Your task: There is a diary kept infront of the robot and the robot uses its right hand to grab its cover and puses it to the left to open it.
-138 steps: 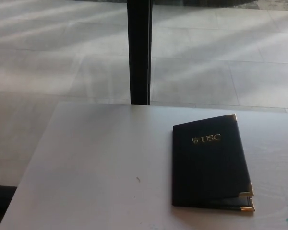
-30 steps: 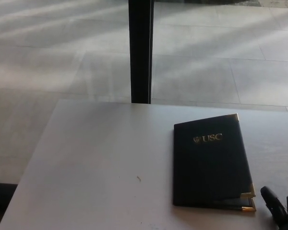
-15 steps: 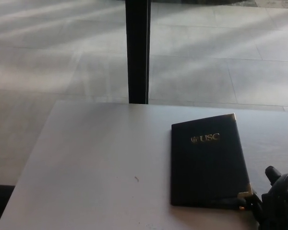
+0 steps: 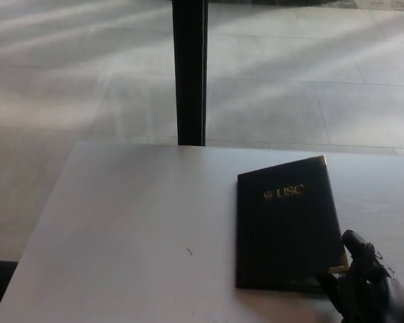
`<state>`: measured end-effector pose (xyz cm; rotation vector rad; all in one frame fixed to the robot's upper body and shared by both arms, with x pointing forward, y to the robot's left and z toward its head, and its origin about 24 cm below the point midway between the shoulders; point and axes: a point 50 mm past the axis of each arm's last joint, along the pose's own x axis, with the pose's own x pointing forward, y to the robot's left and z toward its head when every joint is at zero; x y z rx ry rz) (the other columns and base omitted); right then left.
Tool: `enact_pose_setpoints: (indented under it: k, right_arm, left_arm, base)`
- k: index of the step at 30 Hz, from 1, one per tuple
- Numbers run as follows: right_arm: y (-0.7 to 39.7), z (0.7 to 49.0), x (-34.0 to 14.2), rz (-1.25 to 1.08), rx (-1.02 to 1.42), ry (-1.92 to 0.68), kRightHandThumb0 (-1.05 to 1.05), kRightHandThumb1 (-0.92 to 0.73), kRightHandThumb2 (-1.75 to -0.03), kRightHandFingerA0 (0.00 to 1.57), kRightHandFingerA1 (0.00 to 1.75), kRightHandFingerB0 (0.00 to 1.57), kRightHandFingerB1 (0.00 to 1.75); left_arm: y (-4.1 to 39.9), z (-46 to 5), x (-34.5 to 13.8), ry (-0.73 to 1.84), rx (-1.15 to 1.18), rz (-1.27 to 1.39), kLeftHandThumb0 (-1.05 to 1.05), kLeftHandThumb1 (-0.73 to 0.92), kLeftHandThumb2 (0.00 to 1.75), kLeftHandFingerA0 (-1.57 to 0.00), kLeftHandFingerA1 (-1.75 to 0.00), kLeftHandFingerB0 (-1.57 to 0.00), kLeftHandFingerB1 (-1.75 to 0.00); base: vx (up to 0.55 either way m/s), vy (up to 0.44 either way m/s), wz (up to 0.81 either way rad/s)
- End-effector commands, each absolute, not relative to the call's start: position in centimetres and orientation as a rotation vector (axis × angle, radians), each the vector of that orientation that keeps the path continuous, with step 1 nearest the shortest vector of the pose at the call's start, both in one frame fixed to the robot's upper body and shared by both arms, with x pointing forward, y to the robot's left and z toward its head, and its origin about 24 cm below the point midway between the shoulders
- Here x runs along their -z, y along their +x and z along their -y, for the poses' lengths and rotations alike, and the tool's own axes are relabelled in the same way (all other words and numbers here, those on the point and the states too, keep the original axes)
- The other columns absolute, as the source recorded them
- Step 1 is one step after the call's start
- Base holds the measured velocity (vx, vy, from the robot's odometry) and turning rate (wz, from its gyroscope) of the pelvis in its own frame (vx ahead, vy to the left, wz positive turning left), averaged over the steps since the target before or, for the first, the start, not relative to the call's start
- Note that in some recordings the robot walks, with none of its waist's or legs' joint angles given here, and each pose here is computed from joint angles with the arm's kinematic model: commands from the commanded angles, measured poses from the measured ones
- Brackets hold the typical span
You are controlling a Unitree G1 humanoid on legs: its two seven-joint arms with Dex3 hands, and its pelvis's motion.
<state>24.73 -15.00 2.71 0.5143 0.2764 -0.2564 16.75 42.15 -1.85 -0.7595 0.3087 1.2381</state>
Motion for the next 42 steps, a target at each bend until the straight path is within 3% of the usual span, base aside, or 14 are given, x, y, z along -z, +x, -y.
enact_pose_setpoints:
  k: [1,10,11,12,14,15,19,20,23,24,25,38,40,42]
  right_arm:
    - [24.1,12.0,-1.9,-0.356,0.213,0.606,-0.73,-0.92,-0.72,0.46,0.53,0.32,0.43]
    - [25.3,9.9,-3.9,-0.322,0.161,0.668,-0.75,-0.91,-0.67,0.49,0.5,0.37,0.43]
    - [25.4,9.8,-4.2,-0.316,0.159,0.673,-0.75,-0.92,-0.68,0.46,0.53,0.35,0.44]
    - [25.5,9.6,-4.3,-0.313,0.157,0.674,-0.73,-0.73,-1.07,0.41,0.61,0.31,0.55]
    - [25.6,9.3,-4.3,-0.313,0.153,0.669,-0.61,-0.67,-1.13,0.42,0.65,0.13,0.48]
    - [25.7,9.2,-4.4,-0.314,0.152,0.663,-0.79,-0.82,-0.76,0.42,0.54,0.29,0.45]
    - [26.5,9.3,-5.2,-0.281,0.125,0.597,-0.72,-0.76,-1.07,0.38,0.59,0.27,0.53]
    - [26.8,9.2,-5.7,-0.269,0.134,0.579,-0.74,-0.92,-0.7,0.46,0.51,0.34,0.43]
    - [27.5,9.5,-7.0,-0.186,0.076,0.496,-0.75,-0.92,-0.7,0.43,0.54,0.31,0.44]
    - [27.7,9.7,-7.5,-0.143,0.045,0.435,-0.58,-0.66,-1.13,0.41,0.66,0.12,0.49]
    - [27.7,9.7,-7.8,-0.128,0.035,0.383,-0.77,-0.92,-0.71,0.44,0.56,0.3,0.45]
    - [26.8,9.1,-7.8,0.051,-0.123,-0.058,-0.72,-0.92,-0.68,0.46,0.55,0.36,0.45]
    - [26.6,8.6,-7.4,0.078,-0.177,-0.106,-0.74,-0.91,-0.67,0.43,0.57,0.34,0.46]
    - [26.5,8.4,-7.1,0.08,-0.198,-0.163,-0.73,-0.92,-0.67,0.45,0.57,0.35,0.46]
  left_arm:
    - [16.6,-42.7,1.4,-0.764,-1.239,-0.271,-0.66,0.92,0.94,-0.19,-0.74,-0.08,-0.55]
    - [16.7,-42.6,1.4,-0.731,-1.231,-0.292,-0.69,0.92,0.93,-0.15,-0.88,-0.09,-0.61]
    - [16.7,-42.5,1.4,-0.724,-1.235,-0.297,-0.69,0.86,1.16,-0.23,-0.74,-0.13,-0.6]
    - [16.8,-42.4,1.4,-0.724,-1.238,-0.295,-0.68,0.92,0.91,-0.2,-0.79,-0.09,-0.58]
    - [16.9,-42.4,1.3,-0.728,-1.234,-0.297,-0.68,0.87,1.16,-0.23,-0.72,-0.11,-0.59]
    - [16.9,-42.3,1.4,-0.729,-1.236,-0.298,-0.66,0.92,0.92,-0.18,-0.79,-0.1,-0.56]
    - [16.8,-42.3,1.5,-0.708,-1.223,-0.312,-0.68,0.88,1.17,-0.21,-0.72,-0.11,-0.58]
    - [16.7,-42.4,1.4,-0.701,-1.228,-0.312,-0.69,0.88,1.16,-0.2,-0.72,-0.11,-0.59]
    - [16.4,-42.6,1.4,-0.681,-1.236,-0.324,-0.67,0.92,0.92,-0.2,-0.79,-0.12,-0.6]
    - [16.4,-42.6,1.4,-0.67,-1.24,-0.328,-0.67,0.88,1.16,-0.23,-0.74,-0.13,-0.6]
    - [16.3,-42.7,1.4,-0.678,-1.232,-0.323,-0.67,0.92,0.94,-0.2,-0.78,-0.09,-0.58]
    - [17.2,-42.7,0.9,-0.656,-1.209,-0.335,-0.69,0.92,0.91,-0.2,-0.79,-0.12,-0.59]
    - [17.5,-42.7,0.7,-0.652,-1.199,-0.334,-0.69,0.88,1.17,-0.22,-0.73,-0.12,-0.59]
    - [17.7,-42.6,0.7,-0.65,-1.183,-0.327,-0.68,0.92,0.95,-0.16,-0.83,-0.09,-0.57]
  base:
    - [0.0,0.0,0.0]
    - [0.0,0.0,0.0]
    - [0.0,0.0,0.0]
    - [0.0,0.0,0.0]
    - [0.0,0.0,0.0]
    - [0.0,0.0,0.0]
    - [0.0,0.0,0.0]
    - [0.0,0.0,0.0]
    - [0.0,0.0,0.0]
    - [0.0,0.0,0.0]
    - [0.0,0.0,0.0]
    - [0.02,0.001,0.04]
    - [0.0,0.0,0.0]
    - [0.0,0.0,0.0]
